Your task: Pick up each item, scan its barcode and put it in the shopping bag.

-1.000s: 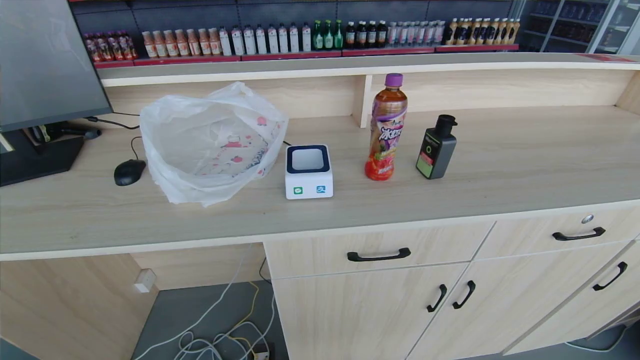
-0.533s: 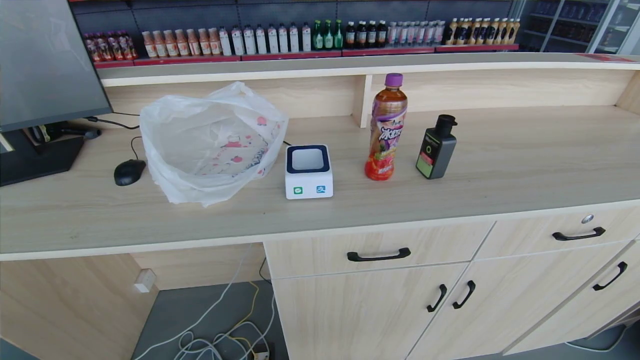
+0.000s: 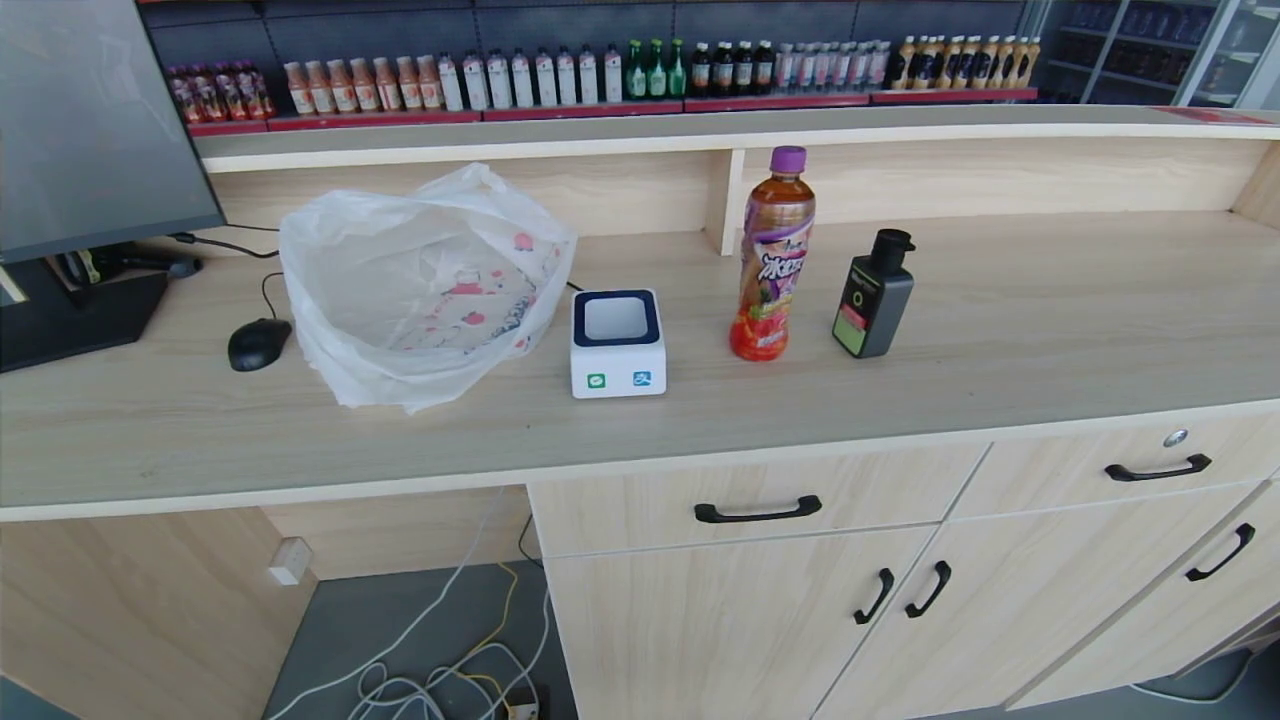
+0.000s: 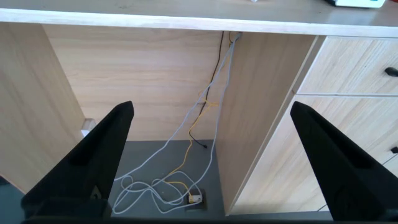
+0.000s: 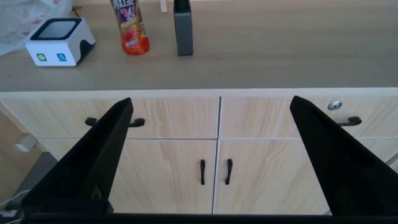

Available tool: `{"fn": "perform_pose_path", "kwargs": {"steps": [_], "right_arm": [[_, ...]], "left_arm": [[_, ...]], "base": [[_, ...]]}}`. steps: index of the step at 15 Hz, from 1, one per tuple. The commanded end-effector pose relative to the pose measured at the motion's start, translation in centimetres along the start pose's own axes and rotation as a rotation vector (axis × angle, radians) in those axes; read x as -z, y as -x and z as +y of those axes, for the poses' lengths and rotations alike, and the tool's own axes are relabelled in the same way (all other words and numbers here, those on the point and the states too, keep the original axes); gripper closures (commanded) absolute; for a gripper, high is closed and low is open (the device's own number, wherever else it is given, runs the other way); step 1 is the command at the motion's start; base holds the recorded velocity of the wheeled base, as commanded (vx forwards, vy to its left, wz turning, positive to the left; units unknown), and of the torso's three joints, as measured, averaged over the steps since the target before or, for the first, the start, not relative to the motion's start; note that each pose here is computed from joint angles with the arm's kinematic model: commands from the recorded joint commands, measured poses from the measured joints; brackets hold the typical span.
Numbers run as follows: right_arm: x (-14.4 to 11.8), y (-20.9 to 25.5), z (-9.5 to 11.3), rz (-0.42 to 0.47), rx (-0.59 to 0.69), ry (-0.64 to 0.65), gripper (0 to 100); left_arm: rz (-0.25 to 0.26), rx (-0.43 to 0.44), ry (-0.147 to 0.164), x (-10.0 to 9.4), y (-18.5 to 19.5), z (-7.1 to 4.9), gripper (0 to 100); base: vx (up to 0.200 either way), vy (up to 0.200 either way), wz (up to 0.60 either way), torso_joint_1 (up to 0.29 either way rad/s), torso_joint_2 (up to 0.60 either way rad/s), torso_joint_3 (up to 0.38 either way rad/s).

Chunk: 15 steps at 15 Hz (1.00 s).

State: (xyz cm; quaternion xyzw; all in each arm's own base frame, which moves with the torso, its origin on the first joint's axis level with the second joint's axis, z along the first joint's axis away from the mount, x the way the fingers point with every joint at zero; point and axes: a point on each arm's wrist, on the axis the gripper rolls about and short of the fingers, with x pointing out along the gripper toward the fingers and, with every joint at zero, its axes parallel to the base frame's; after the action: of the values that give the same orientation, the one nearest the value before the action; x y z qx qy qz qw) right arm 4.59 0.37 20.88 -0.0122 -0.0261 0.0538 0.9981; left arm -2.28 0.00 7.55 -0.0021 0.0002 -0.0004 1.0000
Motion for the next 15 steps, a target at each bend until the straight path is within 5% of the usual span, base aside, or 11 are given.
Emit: {"fn": "perform_pose_path", "kwargs": {"steps": [1, 5, 9, 15], "right_arm": [[-1.2, -3.0, -0.1, 0.049, -0.011, 0.043, 0], [-2.3, -6.0, 0.2, 0.068, -0.109, 0.171, 0], [-3.4, -7.7, 1.7, 0.058, -0.226, 0.163, 0], [-3.8, -11.4, 2.3, 0.071, -0.205, 0.168, 0]], "left_arm": [[0.000, -0.001, 0.000, 0.0, 0.0, 0.0, 0], [0.000, -0.001, 0.000, 0.0, 0.0, 0.0, 0], [0.000, 0.001, 0.000, 0.0, 0.0, 0.0, 0], [0.000, -0.001, 0.000, 0.0, 0.0, 0.0, 0]], "base": [[0.000, 0.000, 0.00, 0.000, 0.00, 0.000], [0.000, 0.000, 0.00, 0.000, 0.00, 0.000], [0.000, 0.000, 0.00, 0.000, 0.00, 0.000], [0.000, 0.000, 0.00, 0.000, 0.00, 0.000]]}}
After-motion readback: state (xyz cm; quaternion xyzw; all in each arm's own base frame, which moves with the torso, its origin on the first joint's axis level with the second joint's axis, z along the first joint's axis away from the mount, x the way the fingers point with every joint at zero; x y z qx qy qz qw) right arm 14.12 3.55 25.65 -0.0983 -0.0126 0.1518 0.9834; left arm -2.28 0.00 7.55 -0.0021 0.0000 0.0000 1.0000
